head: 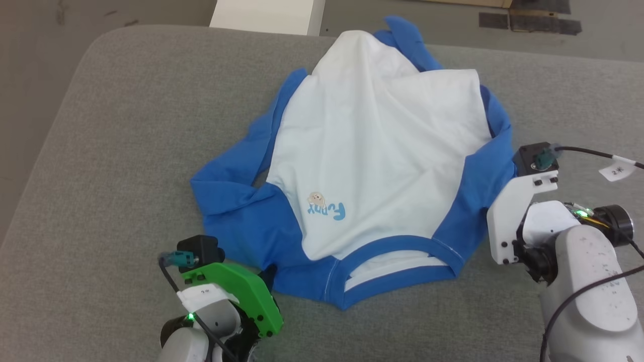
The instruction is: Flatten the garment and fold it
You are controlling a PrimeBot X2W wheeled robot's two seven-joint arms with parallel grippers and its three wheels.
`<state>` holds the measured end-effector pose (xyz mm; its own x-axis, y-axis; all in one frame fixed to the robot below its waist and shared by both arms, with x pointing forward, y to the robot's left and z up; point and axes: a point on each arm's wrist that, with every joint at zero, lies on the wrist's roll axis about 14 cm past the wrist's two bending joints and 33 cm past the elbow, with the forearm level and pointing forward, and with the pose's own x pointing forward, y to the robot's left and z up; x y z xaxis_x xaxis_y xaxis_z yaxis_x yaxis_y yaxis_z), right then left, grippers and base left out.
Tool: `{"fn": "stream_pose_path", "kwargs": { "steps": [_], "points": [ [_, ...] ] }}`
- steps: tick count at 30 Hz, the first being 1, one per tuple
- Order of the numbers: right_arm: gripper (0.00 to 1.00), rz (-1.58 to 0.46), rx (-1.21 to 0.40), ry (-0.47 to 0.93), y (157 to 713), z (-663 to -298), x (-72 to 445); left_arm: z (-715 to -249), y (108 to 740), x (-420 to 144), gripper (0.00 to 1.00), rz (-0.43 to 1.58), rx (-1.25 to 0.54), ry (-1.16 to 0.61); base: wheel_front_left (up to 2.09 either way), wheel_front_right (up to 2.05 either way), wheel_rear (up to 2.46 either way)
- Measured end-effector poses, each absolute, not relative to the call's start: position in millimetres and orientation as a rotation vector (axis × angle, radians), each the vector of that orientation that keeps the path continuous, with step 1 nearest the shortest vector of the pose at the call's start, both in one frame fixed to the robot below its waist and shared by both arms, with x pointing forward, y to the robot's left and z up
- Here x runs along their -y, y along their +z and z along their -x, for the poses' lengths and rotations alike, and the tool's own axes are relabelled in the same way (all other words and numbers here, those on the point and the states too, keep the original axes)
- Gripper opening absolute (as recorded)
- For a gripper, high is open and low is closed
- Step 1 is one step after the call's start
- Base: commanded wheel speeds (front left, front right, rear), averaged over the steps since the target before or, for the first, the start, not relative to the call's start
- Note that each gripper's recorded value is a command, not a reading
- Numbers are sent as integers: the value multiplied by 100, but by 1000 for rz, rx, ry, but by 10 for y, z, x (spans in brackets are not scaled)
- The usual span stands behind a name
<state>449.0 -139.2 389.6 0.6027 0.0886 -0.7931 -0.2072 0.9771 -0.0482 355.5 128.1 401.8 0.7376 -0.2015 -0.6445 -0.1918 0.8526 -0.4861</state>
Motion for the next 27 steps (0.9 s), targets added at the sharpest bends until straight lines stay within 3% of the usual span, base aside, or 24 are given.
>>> {"fn": "stream_pose_path", "kwargs": {
  "steps": [9,10,11,12,21,27],
  "points": [
    [100,248,-970,243,3673,-4614,1207,-3557,3876,-1271,0,572,-788,4,0,0,0],
    [46,252,-977,246,3664,-4621,1207,-3562,3871,-1269,0,573,-788,5,0,0,0],
    [13,251,-983,250,3660,-4627,1198,-3566,3866,-1268,0,575,-788,5,0,0,0],
    [0,245,-983,254,3662,-4628,1190,-3569,3867,-1265,0,574,-788,3,0,0,0],
    [0,70,-858,222,3861,-4631,1269,-3610,3996,-1247,0,605,-728,-16,0,0,0],
    [0,-57,-659,222,4426,-4671,1313,-3838,4564,-1232,0,743,-519,-97,0,0,0]
  ]
}}
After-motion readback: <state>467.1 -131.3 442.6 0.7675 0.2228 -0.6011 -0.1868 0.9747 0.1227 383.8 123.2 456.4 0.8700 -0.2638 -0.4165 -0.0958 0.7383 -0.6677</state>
